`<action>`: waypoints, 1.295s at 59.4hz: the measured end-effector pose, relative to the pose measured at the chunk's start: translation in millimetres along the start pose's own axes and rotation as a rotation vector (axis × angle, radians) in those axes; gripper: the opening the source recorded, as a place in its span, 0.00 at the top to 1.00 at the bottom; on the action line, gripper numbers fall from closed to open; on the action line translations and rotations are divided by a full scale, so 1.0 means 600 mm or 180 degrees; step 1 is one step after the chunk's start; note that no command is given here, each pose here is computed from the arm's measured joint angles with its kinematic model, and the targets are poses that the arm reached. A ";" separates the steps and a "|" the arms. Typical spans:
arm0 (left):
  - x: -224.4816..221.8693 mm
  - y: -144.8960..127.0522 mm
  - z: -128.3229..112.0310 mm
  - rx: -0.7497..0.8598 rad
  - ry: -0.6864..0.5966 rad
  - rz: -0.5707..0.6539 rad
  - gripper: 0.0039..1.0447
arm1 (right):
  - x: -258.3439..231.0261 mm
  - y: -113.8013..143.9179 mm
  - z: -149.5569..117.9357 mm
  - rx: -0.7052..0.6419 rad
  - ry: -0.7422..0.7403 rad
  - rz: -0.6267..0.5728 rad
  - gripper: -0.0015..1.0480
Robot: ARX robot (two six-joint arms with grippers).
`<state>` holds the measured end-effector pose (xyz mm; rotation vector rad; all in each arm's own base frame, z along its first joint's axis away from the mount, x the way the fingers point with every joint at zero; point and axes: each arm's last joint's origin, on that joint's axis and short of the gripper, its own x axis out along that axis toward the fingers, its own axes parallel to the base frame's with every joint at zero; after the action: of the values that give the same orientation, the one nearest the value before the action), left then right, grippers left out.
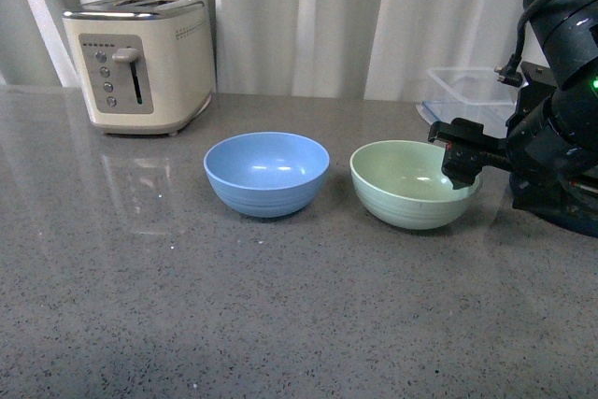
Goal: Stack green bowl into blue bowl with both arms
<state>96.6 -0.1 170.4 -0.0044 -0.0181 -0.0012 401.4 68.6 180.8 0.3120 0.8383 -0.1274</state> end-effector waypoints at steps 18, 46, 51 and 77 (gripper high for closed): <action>0.000 0.000 0.000 0.0000 0.0000 0.0000 0.06 | 0.006 0.003 0.005 -0.0008 0.0034 -0.0022 0.90; 0.000 0.000 0.000 0.0000 0.0000 0.0000 0.06 | -0.110 0.052 0.068 -0.0188 -0.0445 0.0385 0.99; 0.000 0.000 0.000 0.0000 0.0000 0.0000 0.06 | -0.142 0.083 0.082 -0.0271 -0.0593 0.0608 0.99; 0.000 0.000 0.000 0.0000 0.0000 0.0000 0.06 | -0.090 0.250 0.021 -0.1007 -0.0568 0.1024 0.99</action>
<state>96.6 -0.1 170.4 -0.0044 -0.0181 -0.0012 409.6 206.1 262.0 0.1316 0.6104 0.2726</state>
